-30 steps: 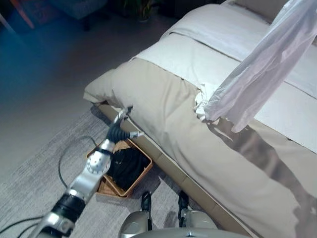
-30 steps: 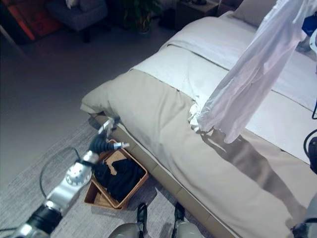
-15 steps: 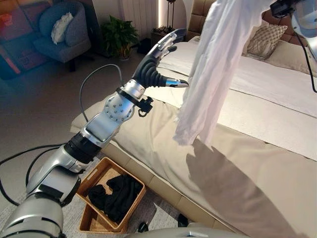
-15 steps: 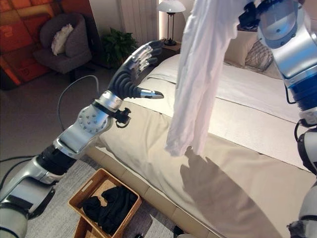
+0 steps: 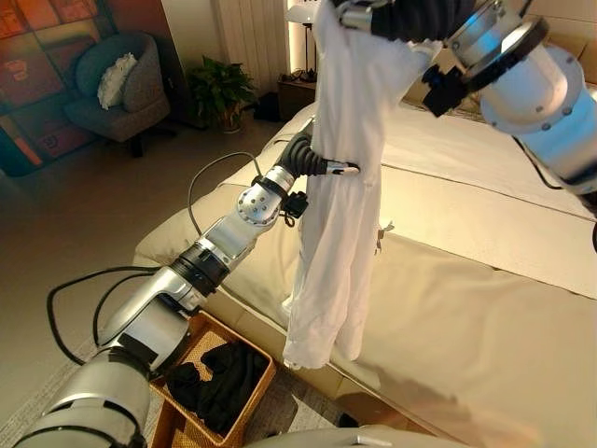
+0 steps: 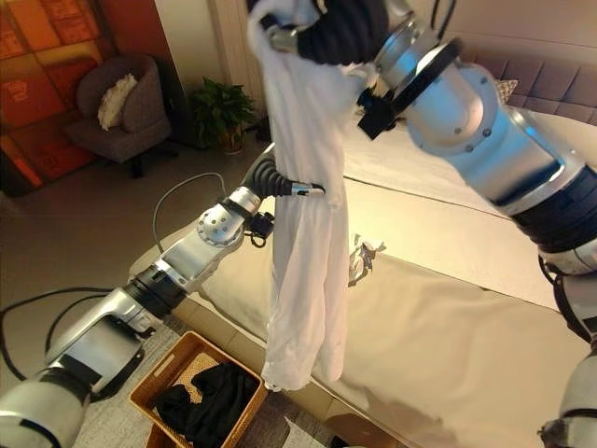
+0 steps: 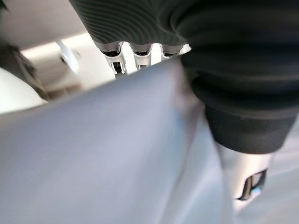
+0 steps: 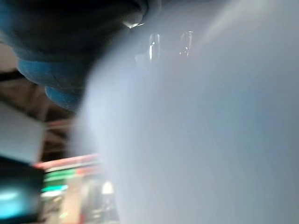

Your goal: Pick up clothes into the bucket

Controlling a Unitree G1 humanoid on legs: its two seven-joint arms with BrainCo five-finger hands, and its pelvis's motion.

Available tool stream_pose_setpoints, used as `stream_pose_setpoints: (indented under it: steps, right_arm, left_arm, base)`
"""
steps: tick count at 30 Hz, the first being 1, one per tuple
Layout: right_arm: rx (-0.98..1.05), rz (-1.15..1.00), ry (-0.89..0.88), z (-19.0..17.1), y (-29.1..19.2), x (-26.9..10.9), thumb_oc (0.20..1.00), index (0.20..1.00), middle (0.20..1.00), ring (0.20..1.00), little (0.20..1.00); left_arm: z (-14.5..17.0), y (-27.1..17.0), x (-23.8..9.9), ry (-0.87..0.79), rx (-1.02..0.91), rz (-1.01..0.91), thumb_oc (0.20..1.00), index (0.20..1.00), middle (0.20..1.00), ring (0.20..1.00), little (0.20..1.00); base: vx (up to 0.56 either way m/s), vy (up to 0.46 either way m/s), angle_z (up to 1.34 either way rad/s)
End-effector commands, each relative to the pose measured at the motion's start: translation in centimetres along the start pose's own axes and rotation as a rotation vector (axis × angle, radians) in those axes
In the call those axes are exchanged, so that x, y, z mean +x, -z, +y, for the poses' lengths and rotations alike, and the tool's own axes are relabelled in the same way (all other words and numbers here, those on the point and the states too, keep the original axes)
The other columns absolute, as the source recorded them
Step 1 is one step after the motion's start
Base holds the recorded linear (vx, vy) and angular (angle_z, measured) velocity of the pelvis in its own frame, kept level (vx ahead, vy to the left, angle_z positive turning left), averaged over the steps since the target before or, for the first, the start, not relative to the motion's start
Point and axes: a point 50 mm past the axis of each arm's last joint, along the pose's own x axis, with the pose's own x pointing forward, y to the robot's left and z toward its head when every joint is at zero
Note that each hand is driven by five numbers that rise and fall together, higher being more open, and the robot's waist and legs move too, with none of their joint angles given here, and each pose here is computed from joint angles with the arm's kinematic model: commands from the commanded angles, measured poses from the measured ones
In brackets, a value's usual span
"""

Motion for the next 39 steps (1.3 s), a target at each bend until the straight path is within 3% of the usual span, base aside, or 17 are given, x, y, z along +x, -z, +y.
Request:
stream_pose_setpoints:
  steps: [1, 10, 12, 13, 15, 16, 17, 18, 28, 39]
  right_arm:
    - [0.065, -0.139, 0.179, -3.7, -2.3, 0.8, 0.200, 0.200, 0.200, 0.200, 0.200]
    - [0.218, -0.230, 0.130, -2.4, -4.0, 0.6, 0.200, 0.200, 0.200, 0.200, 0.200]
    - [0.226, -0.207, 0.124, -2.2, -3.6, 0.7, 0.200, 0.200, 0.200, 0.200, 0.200]
    - [0.226, -0.196, 0.122, -2.1, -3.4, 0.7, 0.200, 0.200, 0.200, 0.200, 0.200]
    - [0.220, -0.168, 0.123, -2.0, -2.9, 0.7, 0.200, 0.200, 0.200, 0.200, 0.200]
    - [0.208, -0.137, 0.125, -1.9, -2.2, 0.5, 0.391, 0.391, 0.391, 0.391, 0.391]
    - [0.204, -0.125, 0.125, -1.9, -2.0, 0.4, 0.730, 0.730, 0.730, 0.730, 0.730]
    - [0.199, -0.089, 0.132, -1.8, -1.3, 0.2, 1.000, 1.000, 1.000, 1.000, 1.000]
    - [0.163, 0.163, 0.142, -1.1, 3.1, -3.7, 1.000, 1.000, 1.000, 1.000, 1.000]
    - [0.357, 0.511, 0.293, 0.7, 8.1, -12.1, 1.000, 1.000, 1.000, 1.000, 1.000]
  left_arm:
    - [2.2, 0.8, 0.8, -0.118, 0.155, 0.054, 1.000, 1.000, 1.000, 1.000, 1.000]
    - [0.7, 1.9, 0.2, -0.093, 0.072, 0.096, 1.000, 1.000, 1.000, 1.000, 1.000]
    - [-0.4, 0.6, 0.2, -0.011, -0.054, 0.040, 0.420, 0.420, 0.420, 0.420, 0.420]
    - [-0.7, 0.4, 0.2, 0.002, -0.084, 0.034, 0.200, 0.200, 0.200, 0.200, 0.200]
    - [-0.8, -0.2, 0.1, 0.022, -0.144, 0.011, 0.200, 0.200, 0.200, 0.200, 0.200]
    - [-0.6, -0.5, -0.1, 0.020, -0.179, -0.006, 0.200, 0.200, 0.200, 0.200, 0.200]
    - [-0.5, -0.6, -0.2, 0.022, -0.183, -0.009, 0.200, 0.200, 0.200, 0.200, 0.200]
    - [-0.2, -0.9, -0.3, 0.012, -0.210, -0.028, 0.200, 0.200, 0.200, 0.200, 0.200]
    - [4.2, -4.2, -1.7, -0.054, -0.224, -0.179, 0.200, 0.200, 0.200, 0.200, 0.200]
    - [11.5, -8.2, -4.2, -0.229, -0.062, -0.324, 0.200, 0.200, 0.200, 0.200, 0.200]
  base:
    - [0.00, 0.000, 0.00]
    - [0.01, 0.003, 0.00]
    - [0.00, 0.000, 0.00]
    - [0.04, 0.006, 0.00]
    - [0.00, 0.000, 0.00]
    - [0.00, 0.000, 0.00]
    - [0.00, 0.000, 0.00]
    - [0.00, 0.000, 0.00]
    - [0.00, 0.000, 0.01]
    - [0.01, -0.003, 0.07]
